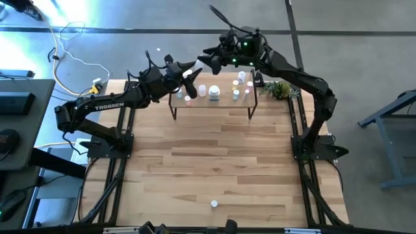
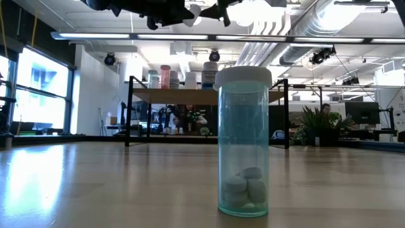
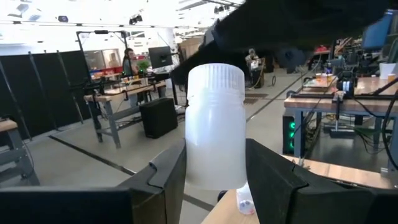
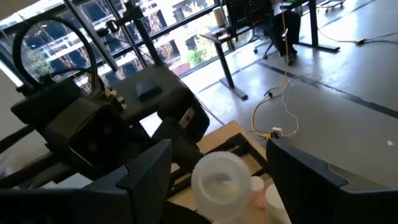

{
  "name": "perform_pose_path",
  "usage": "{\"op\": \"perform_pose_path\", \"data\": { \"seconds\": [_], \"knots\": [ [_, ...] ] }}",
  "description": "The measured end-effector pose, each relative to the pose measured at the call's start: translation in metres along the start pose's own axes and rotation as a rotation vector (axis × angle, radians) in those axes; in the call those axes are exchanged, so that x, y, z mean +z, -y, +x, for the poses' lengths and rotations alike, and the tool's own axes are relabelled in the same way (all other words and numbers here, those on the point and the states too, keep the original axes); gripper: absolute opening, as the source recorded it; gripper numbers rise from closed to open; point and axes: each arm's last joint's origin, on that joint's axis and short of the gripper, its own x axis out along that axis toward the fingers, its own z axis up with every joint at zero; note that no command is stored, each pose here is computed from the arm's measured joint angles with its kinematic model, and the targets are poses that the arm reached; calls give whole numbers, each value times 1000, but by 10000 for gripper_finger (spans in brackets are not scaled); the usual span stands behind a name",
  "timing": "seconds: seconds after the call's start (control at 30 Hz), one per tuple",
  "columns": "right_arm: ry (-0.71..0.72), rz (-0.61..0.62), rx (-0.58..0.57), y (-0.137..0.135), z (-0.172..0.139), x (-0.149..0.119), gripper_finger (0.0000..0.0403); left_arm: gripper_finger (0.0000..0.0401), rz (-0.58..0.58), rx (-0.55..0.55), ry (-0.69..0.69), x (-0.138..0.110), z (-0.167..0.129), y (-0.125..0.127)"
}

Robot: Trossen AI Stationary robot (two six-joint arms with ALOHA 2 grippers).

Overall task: Pick and place medicine bottles onto shelf by color
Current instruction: Put the transparent pill bottle on the shelf

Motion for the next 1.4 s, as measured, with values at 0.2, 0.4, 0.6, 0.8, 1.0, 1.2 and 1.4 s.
{"op": "perform_pose_path", "data": {
  "seconds": [0.2,0.4,0.6,0.8,1.0,1.2,1.4],
  "knots": [
    [-25,4,8,-3,8,-7,252,133,0,0,0,0,0,0],
    [-43,25,-34,-4,9,-11,250,133,0,0,0,0,0,0],
    [-47,28,-38,-4,9,-11,205,133,0,0,0,0,0,0],
    [-45,31,-39,-4,9,-11,129,134,0,0,-1,0,0,0],
    [-46,44,-39,-4,9,-11,121,144,-3,0,-1,0,0,0],
    [-53,53,-41,-4,8,-11,133,161,-1,0,-2,0,0,0],
    [-54,50,-48,-1,7,-11,125,183,2,-1,-7,-1,0,0]
  ]
}}
